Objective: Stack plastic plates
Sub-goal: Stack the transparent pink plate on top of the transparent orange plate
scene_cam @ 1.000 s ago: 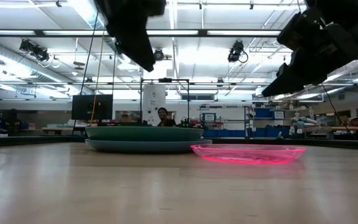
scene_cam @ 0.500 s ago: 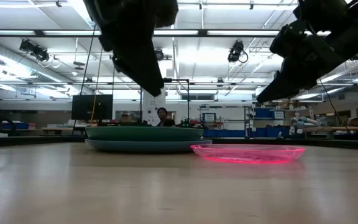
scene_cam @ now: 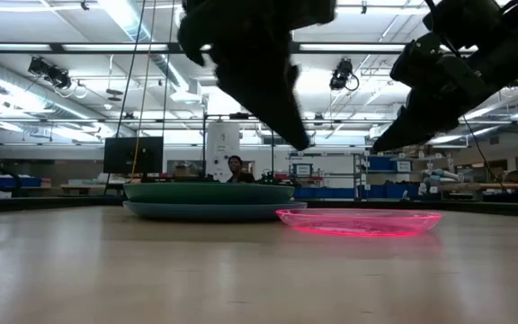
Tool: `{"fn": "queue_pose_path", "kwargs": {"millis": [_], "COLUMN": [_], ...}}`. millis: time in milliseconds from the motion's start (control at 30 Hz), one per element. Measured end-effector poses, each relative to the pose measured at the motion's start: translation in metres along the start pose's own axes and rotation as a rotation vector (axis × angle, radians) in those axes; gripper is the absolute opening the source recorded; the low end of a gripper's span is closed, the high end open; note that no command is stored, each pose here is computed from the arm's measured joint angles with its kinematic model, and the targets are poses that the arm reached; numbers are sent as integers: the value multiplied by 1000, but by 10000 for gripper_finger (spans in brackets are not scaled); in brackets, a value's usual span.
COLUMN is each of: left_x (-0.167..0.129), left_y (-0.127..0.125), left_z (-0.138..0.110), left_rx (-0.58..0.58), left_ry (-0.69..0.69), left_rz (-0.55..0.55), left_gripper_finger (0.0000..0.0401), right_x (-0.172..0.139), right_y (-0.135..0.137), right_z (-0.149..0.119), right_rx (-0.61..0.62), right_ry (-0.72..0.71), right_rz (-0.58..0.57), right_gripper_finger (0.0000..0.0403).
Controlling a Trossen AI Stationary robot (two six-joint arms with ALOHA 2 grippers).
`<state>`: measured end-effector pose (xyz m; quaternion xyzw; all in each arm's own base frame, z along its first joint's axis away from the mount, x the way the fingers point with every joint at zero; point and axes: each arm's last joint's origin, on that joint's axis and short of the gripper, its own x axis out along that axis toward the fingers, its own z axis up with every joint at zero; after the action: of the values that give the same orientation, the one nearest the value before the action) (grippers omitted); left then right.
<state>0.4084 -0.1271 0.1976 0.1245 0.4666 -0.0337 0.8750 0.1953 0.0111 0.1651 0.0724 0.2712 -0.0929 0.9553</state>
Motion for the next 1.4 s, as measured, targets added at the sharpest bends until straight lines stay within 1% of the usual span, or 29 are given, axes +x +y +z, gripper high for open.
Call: {"fn": "queue_pose_path", "kwargs": {"millis": [67,200,267,467,600,700,800,1033,1167,1300,1400], "left_x": [3,8,11,19,20,20,21,24,24,24,31], "left_y": [-1,0,2,7,7,5,3,-13,-16,-15,-19], "left_z": [4,8,8,7,6,5,4,0,0,0,-3], "left_rx": [94,222,258,320,324,322,290,303,266,260,265], "left_ry": [-34,-88,-96,-94,-92,-91,-87,-63,-63,-62,-43], "left_rz": [1,10,17,23,1,-57,-113,-128,-132,-129,-134], "left_gripper_finger": [173,173,173,173,173,173,173,173,173,173,173], "right_x": [-1,-3,-6,-9,-11,-12,-14,-15,-14,-14,-19], "right_y": [-1,-1,0,6,13,18,22,26,27,27,26], "right_z": [-2,-4,-7,-12,-15,-17,-18,-18,-16,-16,-15], "right_rx": [15,57,73,113,126,128,130,130,128,106,104], "right_ry": [21,47,79,120,133,135,124,102,85,83,85], "right_rz": [-5,-3,2,7,35,54,41,31,39,43,49], "right_gripper_finger": [115,115,115,115,115,115,115,115,115,115,115]}}
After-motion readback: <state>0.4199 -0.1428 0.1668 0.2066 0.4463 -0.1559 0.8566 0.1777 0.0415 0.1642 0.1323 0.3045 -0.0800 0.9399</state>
